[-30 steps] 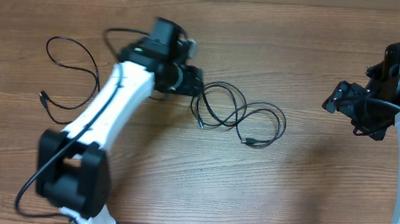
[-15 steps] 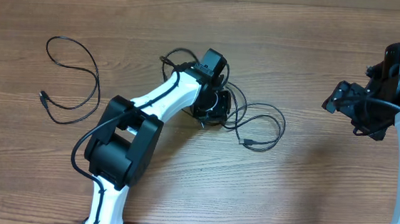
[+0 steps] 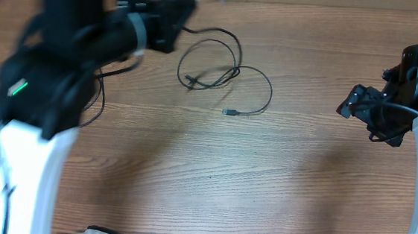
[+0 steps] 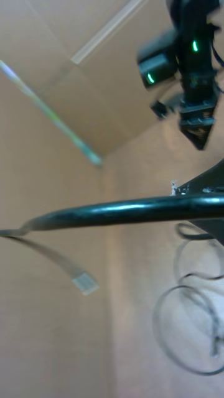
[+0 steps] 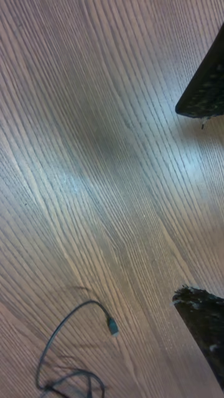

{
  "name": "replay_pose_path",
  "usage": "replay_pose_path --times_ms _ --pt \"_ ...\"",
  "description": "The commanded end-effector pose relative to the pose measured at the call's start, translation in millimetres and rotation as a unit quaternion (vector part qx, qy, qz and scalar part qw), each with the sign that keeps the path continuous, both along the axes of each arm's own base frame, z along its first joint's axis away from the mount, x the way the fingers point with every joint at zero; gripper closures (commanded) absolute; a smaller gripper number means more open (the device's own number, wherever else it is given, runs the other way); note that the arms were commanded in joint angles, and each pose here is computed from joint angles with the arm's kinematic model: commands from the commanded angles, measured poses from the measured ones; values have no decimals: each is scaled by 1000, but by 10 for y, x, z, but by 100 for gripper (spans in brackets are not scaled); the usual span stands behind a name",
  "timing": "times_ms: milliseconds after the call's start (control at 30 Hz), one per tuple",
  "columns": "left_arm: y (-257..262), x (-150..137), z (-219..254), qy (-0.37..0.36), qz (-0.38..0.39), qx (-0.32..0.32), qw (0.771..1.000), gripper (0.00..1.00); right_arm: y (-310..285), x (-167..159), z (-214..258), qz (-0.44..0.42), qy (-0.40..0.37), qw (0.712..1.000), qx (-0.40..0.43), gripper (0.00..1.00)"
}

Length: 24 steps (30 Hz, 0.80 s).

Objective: Untangle cables
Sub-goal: 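Drag a cable end leftward with the left gripper to spread it out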

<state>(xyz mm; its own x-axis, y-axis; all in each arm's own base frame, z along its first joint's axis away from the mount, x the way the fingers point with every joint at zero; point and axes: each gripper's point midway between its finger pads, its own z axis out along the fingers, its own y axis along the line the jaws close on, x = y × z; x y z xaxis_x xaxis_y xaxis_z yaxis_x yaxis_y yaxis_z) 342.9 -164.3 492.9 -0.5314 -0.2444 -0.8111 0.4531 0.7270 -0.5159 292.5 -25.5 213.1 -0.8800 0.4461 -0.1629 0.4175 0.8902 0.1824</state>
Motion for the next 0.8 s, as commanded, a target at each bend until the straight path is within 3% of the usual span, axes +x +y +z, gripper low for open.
replay_pose_path --times_ms 0,100,300,367,467,567,667,700,767 --pt "357 -189 330 -45 41 -15 998 95 4 4 -3 1 -2 1000 2 14" --pt "689 -251 409 -65 94 -1 993 95 4 -1 -28 1 1 1000 3 14" --pt "1432 -215 223 -27 217 24 975 96 12 -37 -325 0 22 1000 7 14" --pt "1919 -206 72 1 326 57 943 96 16 -60 -388 0 29 1000 8 14" --pt "2618 -395 -67 33 479 109 870 96 15 -56 -389 0 28 1000 8 14" --pt "2905 -618 -46 38 541 123 831 96 12 -32 -387 0 23 1000 7 13" --pt "3065 -745 -24 38 577 131 805 96 12 -29 -387 0 22 1000 7 13" --pt "3209 -784 -74 51 609 145 778 96 12 -29 -387 0 22 1000 7 13" --pt "3311 -697 -172 69 620 156 766 96 12 -30 -387 0 22 1000 7 13"
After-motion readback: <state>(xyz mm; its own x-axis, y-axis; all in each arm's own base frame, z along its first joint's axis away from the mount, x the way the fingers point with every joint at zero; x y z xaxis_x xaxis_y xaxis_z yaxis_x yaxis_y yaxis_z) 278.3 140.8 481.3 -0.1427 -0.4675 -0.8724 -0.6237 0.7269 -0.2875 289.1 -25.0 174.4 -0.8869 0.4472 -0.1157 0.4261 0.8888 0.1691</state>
